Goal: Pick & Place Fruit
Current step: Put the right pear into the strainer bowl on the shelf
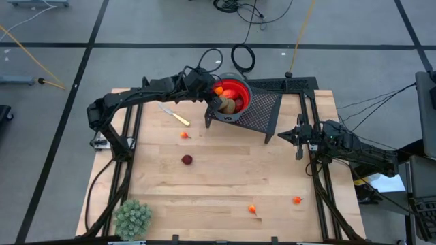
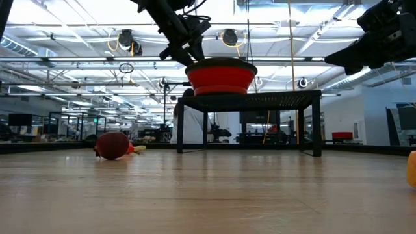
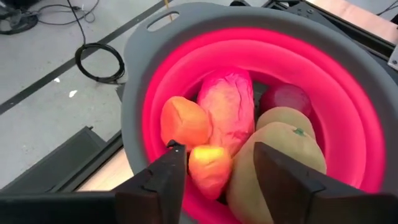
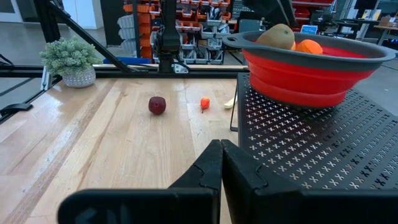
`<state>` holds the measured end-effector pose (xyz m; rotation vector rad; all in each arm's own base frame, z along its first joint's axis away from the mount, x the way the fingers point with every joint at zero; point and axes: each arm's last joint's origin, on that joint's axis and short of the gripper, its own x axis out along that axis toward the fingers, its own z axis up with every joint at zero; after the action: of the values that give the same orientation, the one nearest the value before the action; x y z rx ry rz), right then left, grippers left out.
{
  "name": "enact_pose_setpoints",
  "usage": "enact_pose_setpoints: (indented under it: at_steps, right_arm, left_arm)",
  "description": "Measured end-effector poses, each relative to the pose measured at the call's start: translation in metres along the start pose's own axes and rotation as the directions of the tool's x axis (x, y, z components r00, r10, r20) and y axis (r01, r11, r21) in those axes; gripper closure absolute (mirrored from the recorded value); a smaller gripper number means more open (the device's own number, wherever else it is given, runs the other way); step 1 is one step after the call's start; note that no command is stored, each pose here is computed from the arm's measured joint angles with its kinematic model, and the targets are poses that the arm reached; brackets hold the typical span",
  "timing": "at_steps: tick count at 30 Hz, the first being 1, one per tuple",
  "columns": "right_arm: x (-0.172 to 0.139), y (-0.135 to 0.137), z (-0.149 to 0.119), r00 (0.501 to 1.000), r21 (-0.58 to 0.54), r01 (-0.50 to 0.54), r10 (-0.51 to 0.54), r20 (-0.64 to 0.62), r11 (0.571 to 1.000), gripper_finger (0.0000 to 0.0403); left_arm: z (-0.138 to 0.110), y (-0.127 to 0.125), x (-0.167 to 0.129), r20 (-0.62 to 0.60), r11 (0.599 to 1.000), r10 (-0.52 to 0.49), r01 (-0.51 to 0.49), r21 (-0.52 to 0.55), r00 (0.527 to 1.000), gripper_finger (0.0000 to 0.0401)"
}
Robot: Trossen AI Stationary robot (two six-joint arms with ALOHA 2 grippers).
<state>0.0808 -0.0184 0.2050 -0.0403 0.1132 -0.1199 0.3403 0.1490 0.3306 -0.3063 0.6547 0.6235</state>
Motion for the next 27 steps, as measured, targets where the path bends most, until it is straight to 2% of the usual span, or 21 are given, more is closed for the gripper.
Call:
enact_pose_setpoints:
  at_steps: [5,9,15,22,27]
  right_arm:
    - [0.0,0.0,0.0,1.0,0.0,0.0,0.0,0.0,1.0,0.0403]
    - [0.0,0.0,0.0,1.0,0.0,-0.002,0.002,0.0,1.0,0.0403]
    - [0.0,0.0,0.0,1.0,0.0,-0.003,0.003,0.001,1.0,0.0403]
    - [0.0,0.0,0.0,1.0,0.0,-0.004,0.004,0.002,1.0,0.0403]
    - [0.0,0.0,0.0,1.0,0.0,-0.005,0.005,0.002,1.0,0.0403]
  left_arm:
    - [0.004,0.002,-0.008,0.037,0.999,0.014,-0.015,0.03,0.999,0.019]
    - [0.012,0.003,-0.033,0.092,1.0,-0.004,0.006,-0.02,0.996,0.0188]
    - [0.013,-0.014,-0.073,0.147,0.986,-0.146,0.157,-0.063,0.978,0.0187]
    - [0.006,-0.047,-0.112,0.192,0.95,-0.311,0.313,0.02,0.931,0.0187]
    - [-0.001,-0.07,-0.126,0.209,0.931,-0.365,0.357,0.08,0.907,0.0187]
